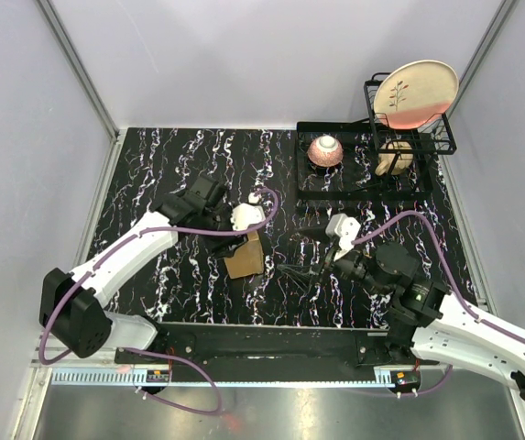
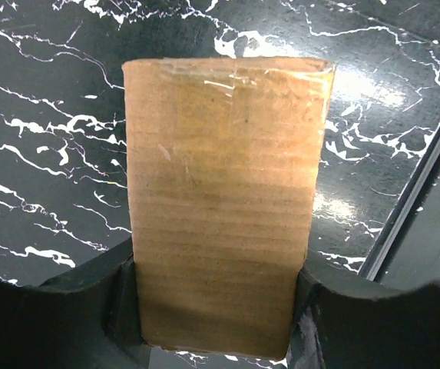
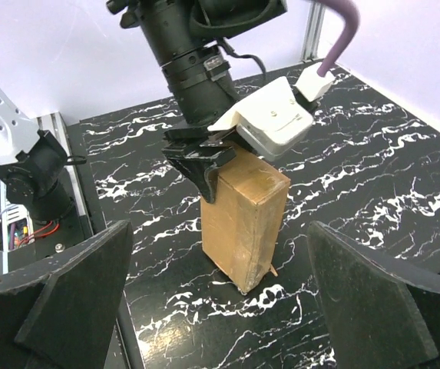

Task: Unpack the express box
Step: Place the express box at the center of the board.

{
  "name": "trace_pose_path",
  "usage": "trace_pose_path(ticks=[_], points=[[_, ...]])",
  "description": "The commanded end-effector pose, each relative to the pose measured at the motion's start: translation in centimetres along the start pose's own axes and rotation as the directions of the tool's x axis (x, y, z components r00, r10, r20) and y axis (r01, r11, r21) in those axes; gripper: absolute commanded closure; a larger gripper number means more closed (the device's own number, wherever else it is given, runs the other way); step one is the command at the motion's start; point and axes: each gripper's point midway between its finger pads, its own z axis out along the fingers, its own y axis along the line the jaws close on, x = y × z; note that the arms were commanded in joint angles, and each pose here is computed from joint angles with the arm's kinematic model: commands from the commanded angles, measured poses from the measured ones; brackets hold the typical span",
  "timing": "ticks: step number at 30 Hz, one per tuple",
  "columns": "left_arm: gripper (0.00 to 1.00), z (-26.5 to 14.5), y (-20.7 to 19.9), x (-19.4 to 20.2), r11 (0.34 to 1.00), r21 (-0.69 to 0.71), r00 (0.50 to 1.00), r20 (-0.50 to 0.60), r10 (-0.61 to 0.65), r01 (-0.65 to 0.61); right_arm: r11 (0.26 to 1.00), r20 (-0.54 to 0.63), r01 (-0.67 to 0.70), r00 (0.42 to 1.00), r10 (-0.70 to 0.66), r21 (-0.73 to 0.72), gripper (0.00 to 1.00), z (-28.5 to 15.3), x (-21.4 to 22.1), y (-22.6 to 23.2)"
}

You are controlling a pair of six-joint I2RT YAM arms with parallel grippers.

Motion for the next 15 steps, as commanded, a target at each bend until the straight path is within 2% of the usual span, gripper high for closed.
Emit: trace_pose_path(ticks=[1, 4, 9, 11, 13, 14, 15], points=[[0.59, 0.3, 1.4, -1.4, 0.991, -0.137, 0.997, 0.074, 0.008, 0.003, 0.998, -0.025, -0.017, 1.0, 0.018, 0.057, 0.0, -0.6, 0.9, -0.8], [0.54, 1.0, 1.0, -1.0, 0.992, -0.127, 0.999, 0.05, 0.003, 0.004, 0.998, -0.03, -0.017, 0.999, 0.018, 0.059, 0.0, -0.8, 1.0, -0.8], [0.37, 1.3, -0.1, -1.0, 0.992, -0.124, 0.999, 0.033, 0.037, -0.032, 0.995, -0.03, -0.02, 0.999, 0.023, 0.099, 0.0, -1.2, 1.3, -1.5], [0.34, 1.1, -0.4, -1.2, 0.991, -0.127, 0.998, 0.04, 0.052, -0.046, 0.994, -0.023, -0.022, 0.999, 0.024, 0.103, 0.0, -1.3, 1.1, -1.6], [0.21, 0.9, -0.8, -1.6, 0.991, -0.123, 0.997, 0.046, 0.063, -0.057, 0.994, -0.019, -0.022, 1.0, 0.024, 0.109, 0.0, -1.4, 1.0, -1.7], [0.07, 0.9, -1.0, -1.8, 0.991, -0.117, 0.997, 0.049, 0.064, -0.058, 0.994, -0.017, -0.022, 1.0, 0.024, 0.109, 0.0, -1.5, 0.9, -1.7], [0.01, 0.9, -1.4, -1.7, 0.993, -0.104, 0.997, 0.04, 0.065, -0.06, 0.993, -0.015, -0.022, 1.0, 0.024, 0.112, 0.0, -1.5, 0.8, -1.7]])
